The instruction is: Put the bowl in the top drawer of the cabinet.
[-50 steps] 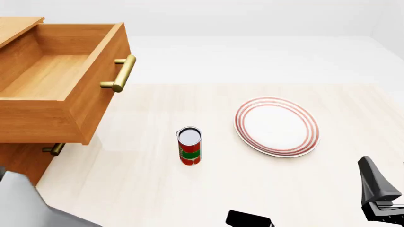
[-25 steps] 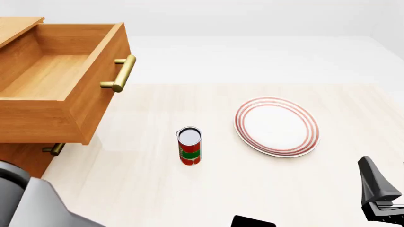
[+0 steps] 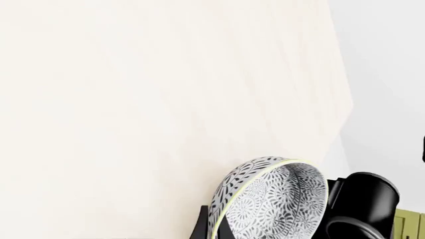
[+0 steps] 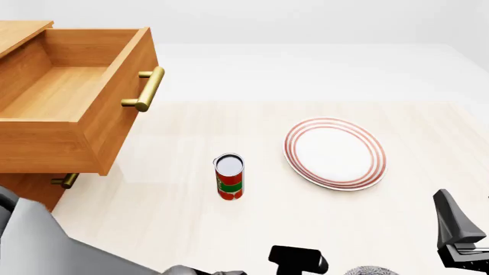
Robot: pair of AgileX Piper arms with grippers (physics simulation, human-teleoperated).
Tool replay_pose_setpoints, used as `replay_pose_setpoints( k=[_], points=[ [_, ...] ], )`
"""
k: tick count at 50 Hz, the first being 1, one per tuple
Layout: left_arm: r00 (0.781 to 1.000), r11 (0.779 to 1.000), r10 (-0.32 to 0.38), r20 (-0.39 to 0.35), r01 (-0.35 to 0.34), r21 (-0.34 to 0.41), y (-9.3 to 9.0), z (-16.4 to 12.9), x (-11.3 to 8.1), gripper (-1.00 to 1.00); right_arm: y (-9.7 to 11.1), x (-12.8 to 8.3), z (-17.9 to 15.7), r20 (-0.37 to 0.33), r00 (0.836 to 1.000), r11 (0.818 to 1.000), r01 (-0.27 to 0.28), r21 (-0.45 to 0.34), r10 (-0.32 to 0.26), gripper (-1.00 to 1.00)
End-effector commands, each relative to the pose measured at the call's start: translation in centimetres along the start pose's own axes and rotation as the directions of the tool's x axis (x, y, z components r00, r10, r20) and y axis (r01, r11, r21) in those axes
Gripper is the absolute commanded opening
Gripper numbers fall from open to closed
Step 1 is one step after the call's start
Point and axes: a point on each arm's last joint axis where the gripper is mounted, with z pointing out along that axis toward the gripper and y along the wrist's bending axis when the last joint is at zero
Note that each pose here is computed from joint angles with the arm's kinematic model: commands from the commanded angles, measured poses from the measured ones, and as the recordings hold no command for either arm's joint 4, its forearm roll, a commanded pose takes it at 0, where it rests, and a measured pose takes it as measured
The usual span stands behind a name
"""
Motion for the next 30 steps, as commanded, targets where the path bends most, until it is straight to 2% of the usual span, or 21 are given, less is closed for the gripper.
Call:
replay_pose_setpoints(
  k=[1, 7, 20, 30],
  points=[
    [1.0, 1.0, -0.012, 0.028, 0.012, -0.003, -0.2, -1.2, -1.5, -1.0, 0.0, 0.0, 0.0, 0.0, 1.0, 1.0, 0.0, 0.0, 0.0, 1.0],
    [0.999, 1.0, -0.025, 0.046, 0.026, -0.008, -0.2, -2.3, -2.4, -1.0, 0.0, 0.0, 0.0, 0.0, 1.0, 1.0, 0.0, 0.0, 0.0, 1.0],
    [0.996, 1.0, 0.003, 0.094, -0.002, -0.003, -1.6, -4.5, -5.2, -1.0, 0.0, 0.0, 0.0, 0.0, 1.0, 1.0, 0.0, 0.0, 0.0, 1.0],
    [0.993, 1.0, 0.005, 0.119, -0.004, -0.01, -1.9, -5.9, -6.6, -1.0, 0.0, 0.0, 0.0, 0.0, 1.0, 1.0, 0.0, 0.0, 0.0, 1.0]
  ],
)
